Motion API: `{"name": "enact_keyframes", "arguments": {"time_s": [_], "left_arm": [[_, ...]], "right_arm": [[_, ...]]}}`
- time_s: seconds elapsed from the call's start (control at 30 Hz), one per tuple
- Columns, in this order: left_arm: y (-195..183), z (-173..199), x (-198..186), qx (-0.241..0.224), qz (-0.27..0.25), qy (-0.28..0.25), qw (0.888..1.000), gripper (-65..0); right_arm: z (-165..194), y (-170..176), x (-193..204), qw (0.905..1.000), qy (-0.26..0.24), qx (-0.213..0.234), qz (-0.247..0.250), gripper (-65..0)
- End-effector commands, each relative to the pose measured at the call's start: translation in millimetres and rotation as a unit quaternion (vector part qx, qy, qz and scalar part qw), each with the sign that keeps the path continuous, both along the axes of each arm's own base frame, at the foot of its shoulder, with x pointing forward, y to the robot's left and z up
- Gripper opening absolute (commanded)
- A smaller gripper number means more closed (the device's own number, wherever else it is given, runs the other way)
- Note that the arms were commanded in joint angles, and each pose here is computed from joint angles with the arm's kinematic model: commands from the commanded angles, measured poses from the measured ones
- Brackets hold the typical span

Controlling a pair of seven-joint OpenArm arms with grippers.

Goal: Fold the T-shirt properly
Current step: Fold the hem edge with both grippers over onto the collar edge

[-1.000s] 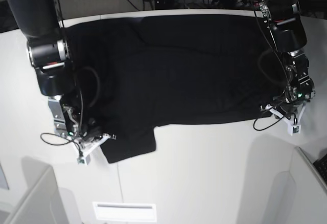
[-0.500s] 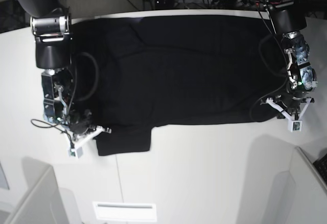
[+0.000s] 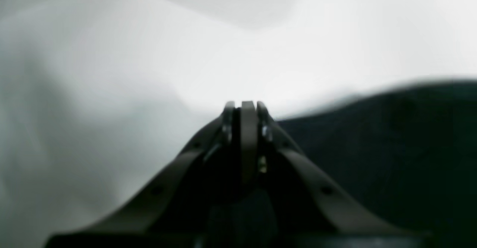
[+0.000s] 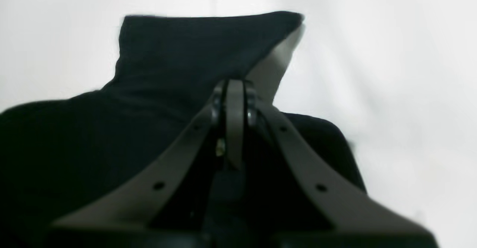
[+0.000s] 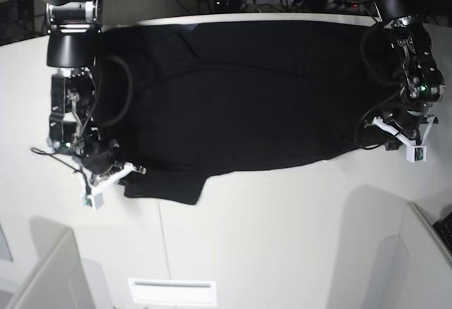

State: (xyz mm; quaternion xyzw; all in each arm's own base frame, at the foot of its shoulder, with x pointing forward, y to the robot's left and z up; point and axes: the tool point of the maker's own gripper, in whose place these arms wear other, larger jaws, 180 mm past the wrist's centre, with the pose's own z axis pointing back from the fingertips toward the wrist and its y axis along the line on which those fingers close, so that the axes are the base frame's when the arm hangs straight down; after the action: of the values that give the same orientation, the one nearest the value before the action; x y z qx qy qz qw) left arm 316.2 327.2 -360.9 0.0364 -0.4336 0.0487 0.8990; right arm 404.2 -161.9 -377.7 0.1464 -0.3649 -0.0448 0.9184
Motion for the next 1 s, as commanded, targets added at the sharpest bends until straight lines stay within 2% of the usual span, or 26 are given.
{"name": "enact_keyframes", "arguments": {"time_s": [0.0, 0.13, 0.23, 0.4, 0.8, 0.97], "left_arm": [[7.1, 15.8, 5.4, 0.008, 0.0, -0.024, 1.0, -65.0], [5.9, 10.0, -5.4, 0.012, -0.003, -0.013, 1.0, -65.0], [0.8, 18.6, -8.8, 0.022, -0.013, -0.022, 0.999, -65.0], [-5.8, 31.8, -10.2, 0.034, -0.026, -0.036, 0.998, -65.0], [-11.6, 36.9, -23.3, 0.046, -0.038, -0.035, 0.998, -65.0], [-3.3, 43.5, -42.7, 0.065, -0.055, -0.031, 0.996, -65.0]], "right_arm": [[17.5, -3.9, 7.2, 0.9996, -0.027, -0.003, 0.001, -65.0], [21.6, -4.3, -5.9, 0.9995, -0.031, -0.006, 0.004, -65.0], [26.0, -15.8, -14.2, 0.9995, -0.029, -0.001, -0.014, -65.0], [25.9, -20.2, -26.4, 0.9997, -0.021, -0.005, -0.015, -65.0], [32.0, -14.0, -53.1, 0.9993, -0.033, -0.019, 0.0, -65.0], [32.3, -10.8, -63.9, 0.9992, -0.034, -0.021, 0.005, -65.0]]}}
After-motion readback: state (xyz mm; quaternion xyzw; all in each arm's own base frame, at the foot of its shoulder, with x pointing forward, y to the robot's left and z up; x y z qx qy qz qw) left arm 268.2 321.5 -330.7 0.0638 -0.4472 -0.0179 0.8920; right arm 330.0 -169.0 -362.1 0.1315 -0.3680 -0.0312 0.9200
